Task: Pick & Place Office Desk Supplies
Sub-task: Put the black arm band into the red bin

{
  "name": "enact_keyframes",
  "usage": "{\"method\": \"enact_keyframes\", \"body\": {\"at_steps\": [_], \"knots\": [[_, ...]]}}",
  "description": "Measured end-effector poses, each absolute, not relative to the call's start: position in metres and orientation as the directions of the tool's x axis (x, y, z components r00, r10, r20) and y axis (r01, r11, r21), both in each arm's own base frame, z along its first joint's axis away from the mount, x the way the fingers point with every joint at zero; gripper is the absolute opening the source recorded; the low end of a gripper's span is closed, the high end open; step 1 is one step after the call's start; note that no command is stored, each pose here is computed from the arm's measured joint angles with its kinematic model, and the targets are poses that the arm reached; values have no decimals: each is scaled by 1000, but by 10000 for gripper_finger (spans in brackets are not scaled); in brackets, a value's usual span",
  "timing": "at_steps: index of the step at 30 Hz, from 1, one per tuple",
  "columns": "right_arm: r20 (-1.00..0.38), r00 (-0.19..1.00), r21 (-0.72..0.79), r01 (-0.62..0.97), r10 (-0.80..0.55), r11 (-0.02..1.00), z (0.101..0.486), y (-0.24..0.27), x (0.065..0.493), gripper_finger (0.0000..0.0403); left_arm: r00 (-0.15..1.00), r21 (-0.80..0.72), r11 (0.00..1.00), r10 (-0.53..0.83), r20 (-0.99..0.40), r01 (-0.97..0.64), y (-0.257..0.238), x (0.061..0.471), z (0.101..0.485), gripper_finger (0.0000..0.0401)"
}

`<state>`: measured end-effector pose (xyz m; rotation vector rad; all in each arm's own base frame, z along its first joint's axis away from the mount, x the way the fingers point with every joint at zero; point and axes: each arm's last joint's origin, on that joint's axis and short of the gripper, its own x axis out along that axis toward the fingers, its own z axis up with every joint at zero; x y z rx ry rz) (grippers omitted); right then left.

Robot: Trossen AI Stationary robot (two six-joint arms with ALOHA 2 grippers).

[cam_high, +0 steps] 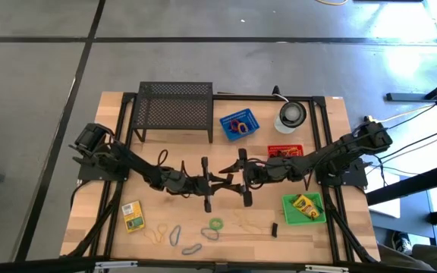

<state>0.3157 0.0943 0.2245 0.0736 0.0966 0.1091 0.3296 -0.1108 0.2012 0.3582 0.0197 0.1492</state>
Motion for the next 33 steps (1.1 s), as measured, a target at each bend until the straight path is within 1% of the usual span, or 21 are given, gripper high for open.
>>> {"method": "enact_keyframes", "body": {"at_steps": [3,6,14,15,20,23,26,28,31,33], "knots": [[-93,989,78,-105,112,991,224,94,316,192,989,351,925,150,6,-142,-111,330,201,8],[-94,989,78,-105,112,991,224,94,316,154,989,353,925,150,2,-141,-111,330,201,8],[-93,990,78,-100,107,992,225,94,316,23,987,358,922,160,-3,-148,-111,329,200,8],[-93,990,77,-100,107,992,225,94,315,13,987,358,922,161,-4,-149,-111,329,200,8],[-97,990,76,-100,107,992,225,94,315,9,987,344,927,161,-5,-149,-111,329,200,13],[-96,990,73,-99,106,992,225,94,316,4,982,320,931,187,-5,-176,-111,329,200,31],[-101,991,70,-85,92,994,225,93,316,4,980,284,940,198,-6,-188,-110,329,200,60],[-118,991,61,-52,59,997,226,92,314,3,980,258,947,201,-8,-192,-110,329,199,85],[-175,984,38,-1,7,999,230,88,307,3,975,222,951,222,-10,-214,-109,329,199,124],[-220,975,16,32,-28,999,236,85,298,3,965,195,947,261,-11,-254,-108,329,199,147]]}}
